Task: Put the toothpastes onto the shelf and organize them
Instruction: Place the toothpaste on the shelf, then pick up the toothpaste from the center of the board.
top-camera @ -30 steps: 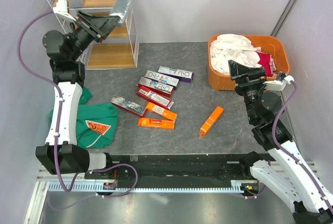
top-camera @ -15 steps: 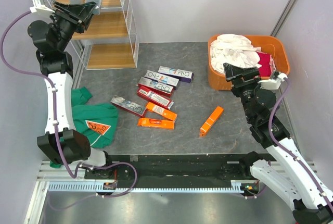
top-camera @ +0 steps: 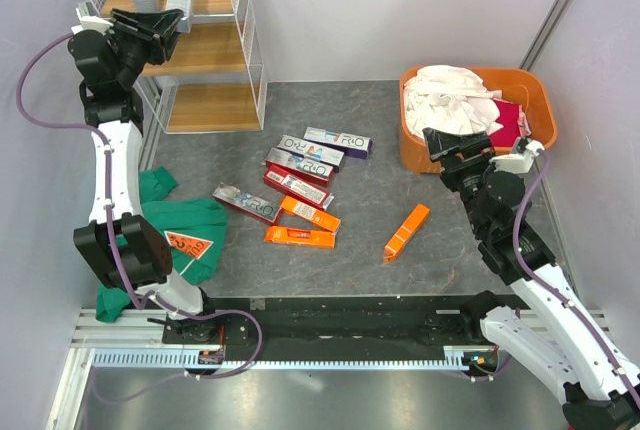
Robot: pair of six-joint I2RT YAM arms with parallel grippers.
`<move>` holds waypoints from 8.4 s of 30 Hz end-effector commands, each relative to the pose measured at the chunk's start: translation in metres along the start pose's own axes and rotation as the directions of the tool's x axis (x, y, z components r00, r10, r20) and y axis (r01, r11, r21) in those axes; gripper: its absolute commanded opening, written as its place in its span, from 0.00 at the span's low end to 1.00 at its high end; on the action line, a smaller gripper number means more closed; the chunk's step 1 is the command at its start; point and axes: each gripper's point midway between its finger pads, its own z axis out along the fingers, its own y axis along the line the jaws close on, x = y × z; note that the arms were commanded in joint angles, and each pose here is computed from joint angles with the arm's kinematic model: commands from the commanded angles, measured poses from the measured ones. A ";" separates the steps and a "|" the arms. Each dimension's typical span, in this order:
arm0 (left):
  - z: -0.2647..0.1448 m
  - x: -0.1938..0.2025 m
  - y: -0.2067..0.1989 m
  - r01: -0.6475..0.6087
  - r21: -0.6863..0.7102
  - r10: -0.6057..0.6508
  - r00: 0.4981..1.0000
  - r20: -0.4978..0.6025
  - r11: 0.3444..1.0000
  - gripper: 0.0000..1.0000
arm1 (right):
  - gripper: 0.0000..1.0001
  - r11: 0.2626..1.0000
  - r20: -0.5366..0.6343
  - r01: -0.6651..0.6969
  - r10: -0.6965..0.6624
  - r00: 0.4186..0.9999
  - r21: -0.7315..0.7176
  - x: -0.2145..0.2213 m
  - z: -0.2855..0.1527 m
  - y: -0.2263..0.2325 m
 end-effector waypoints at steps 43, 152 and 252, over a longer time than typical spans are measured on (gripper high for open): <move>0.069 -0.081 0.037 0.043 -0.136 -0.020 0.986 0.166 0.990 0.07 | 0.98 0.997 -0.057 0.056 -0.053 0.997 0.047 0.014 0.002 -0.017; -0.160 0.185 0.167 -0.345 -0.318 0.199 0.889 -0.411 0.883 0.97 | 0.98 0.953 -0.408 0.234 -0.140 0.902 0.191 0.100 -0.010 -0.110; -0.156 0.465 -0.027 0.359 0.191 -0.045 0.556 -0.830 0.913 0.98 | 0.16 0.991 0.156 -0.129 0.121 0.980 0.043 -0.033 -0.036 -0.035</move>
